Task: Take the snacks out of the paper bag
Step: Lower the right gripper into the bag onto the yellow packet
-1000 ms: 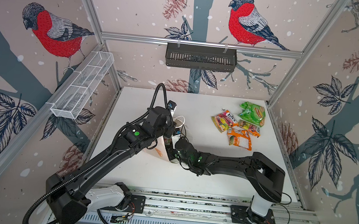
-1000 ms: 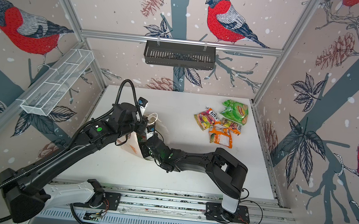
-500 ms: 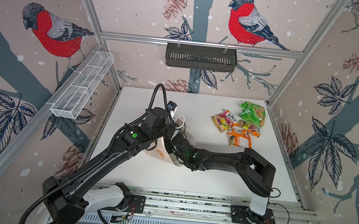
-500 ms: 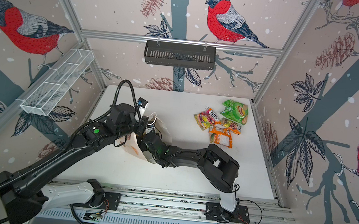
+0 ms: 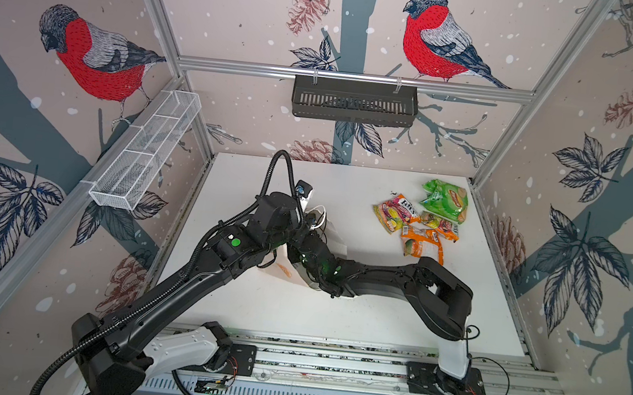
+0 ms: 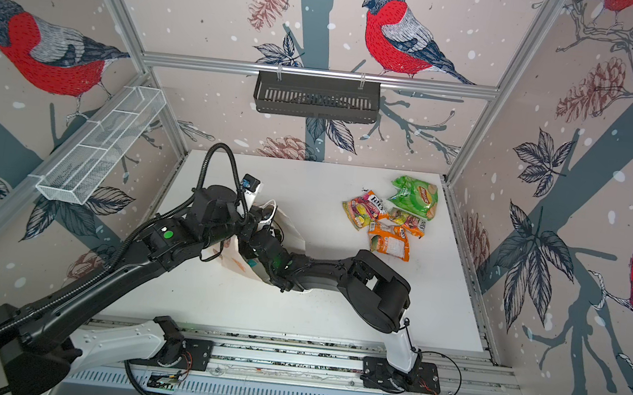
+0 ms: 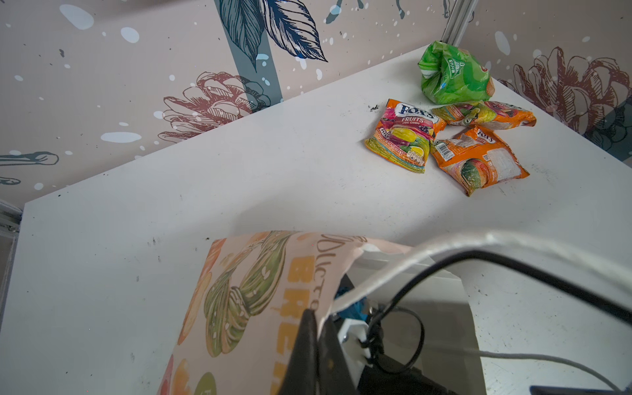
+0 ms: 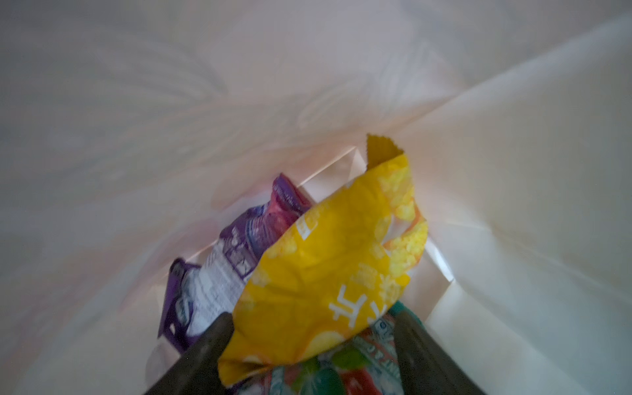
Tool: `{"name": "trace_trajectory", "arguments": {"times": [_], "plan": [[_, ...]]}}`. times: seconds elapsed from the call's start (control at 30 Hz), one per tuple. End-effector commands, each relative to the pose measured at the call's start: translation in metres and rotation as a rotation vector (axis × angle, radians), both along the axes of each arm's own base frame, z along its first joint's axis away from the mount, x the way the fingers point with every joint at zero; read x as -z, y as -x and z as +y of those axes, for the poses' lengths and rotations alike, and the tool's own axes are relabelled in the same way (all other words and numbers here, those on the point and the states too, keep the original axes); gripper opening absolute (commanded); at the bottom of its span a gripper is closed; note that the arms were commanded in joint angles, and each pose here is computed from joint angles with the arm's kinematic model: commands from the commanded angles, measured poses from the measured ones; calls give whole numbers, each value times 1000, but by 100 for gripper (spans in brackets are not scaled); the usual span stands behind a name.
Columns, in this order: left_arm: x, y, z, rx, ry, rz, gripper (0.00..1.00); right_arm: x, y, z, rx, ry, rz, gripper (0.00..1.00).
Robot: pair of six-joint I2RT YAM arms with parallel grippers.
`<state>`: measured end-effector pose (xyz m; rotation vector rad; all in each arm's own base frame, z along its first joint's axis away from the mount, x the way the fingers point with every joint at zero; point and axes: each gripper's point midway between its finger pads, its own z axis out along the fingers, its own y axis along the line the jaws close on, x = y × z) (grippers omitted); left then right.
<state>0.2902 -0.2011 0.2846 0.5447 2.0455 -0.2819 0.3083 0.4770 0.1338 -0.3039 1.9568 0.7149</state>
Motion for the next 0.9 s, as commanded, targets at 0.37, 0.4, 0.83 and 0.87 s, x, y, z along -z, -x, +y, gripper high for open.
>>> {"name": "trace_trajectory", "arguments": {"times": [0.37, 0.4, 0.83, 0.87], "plan": [[-5, 8, -2, 25, 17, -9, 0, -6, -25, -3, 114, -28, -53, 33], [-5, 8, -2, 23, 15, -10, 0, -7, -25, -3, 112, -30, -55, 30], [-2, -1, 6, -46, -5, -12, 0, -22, -15, -7, 86, -36, -78, 1], [-1, -2, 6, -53, -6, -12, 0, -23, -13, -7, 84, -39, -81, 1]]}}
